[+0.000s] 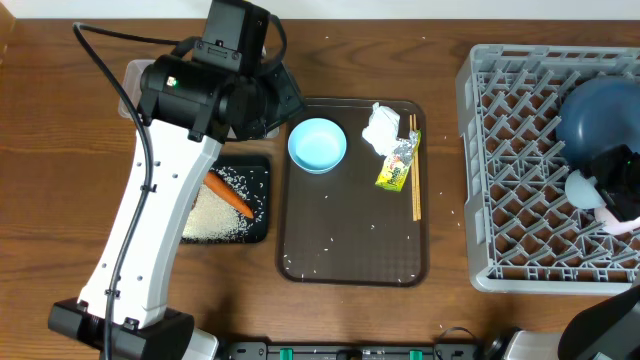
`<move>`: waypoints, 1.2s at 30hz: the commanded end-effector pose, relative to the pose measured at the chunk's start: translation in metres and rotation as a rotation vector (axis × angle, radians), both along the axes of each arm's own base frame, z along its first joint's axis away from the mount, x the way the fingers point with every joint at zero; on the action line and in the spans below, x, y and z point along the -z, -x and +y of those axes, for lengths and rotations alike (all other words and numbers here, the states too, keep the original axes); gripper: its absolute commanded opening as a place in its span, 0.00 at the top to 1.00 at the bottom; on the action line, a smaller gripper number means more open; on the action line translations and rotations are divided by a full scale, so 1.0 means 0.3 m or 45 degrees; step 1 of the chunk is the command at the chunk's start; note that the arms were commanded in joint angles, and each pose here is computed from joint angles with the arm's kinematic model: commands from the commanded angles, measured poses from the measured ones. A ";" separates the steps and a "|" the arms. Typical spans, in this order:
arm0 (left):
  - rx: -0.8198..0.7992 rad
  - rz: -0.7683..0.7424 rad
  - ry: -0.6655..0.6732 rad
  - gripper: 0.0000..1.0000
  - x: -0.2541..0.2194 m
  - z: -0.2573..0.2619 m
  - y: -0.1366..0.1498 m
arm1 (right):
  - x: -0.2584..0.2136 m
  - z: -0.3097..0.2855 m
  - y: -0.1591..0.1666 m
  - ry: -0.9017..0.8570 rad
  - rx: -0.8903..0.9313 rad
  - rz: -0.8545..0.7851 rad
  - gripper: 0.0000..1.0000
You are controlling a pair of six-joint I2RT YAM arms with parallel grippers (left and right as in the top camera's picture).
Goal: Sort waste into correct bins and load items into the dishwasher rack
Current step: 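Lower the light-blue cup into the rack's right side and release, then move the left gripper over the brown tray to the yellow wrapper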
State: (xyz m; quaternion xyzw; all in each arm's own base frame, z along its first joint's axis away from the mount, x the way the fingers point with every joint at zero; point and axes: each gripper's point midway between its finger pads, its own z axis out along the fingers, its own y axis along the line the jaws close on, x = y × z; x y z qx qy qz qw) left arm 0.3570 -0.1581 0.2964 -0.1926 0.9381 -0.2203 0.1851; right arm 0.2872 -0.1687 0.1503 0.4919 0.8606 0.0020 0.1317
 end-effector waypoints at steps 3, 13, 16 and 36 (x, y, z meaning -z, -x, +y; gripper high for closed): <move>0.010 -0.007 -0.024 0.54 0.005 0.008 0.003 | -0.023 0.003 -0.017 0.002 -0.041 -0.030 0.14; 0.010 -0.001 -0.026 0.54 0.011 0.009 0.005 | -0.047 0.061 -0.037 -0.088 -0.122 -0.104 0.01; 0.010 0.013 -0.031 0.53 0.024 0.010 0.007 | -0.107 0.159 -0.086 -0.214 -0.335 -0.273 0.01; -0.039 0.093 -0.281 0.30 0.253 0.099 -0.021 | -0.287 0.625 -0.209 -0.196 -0.968 -0.557 0.01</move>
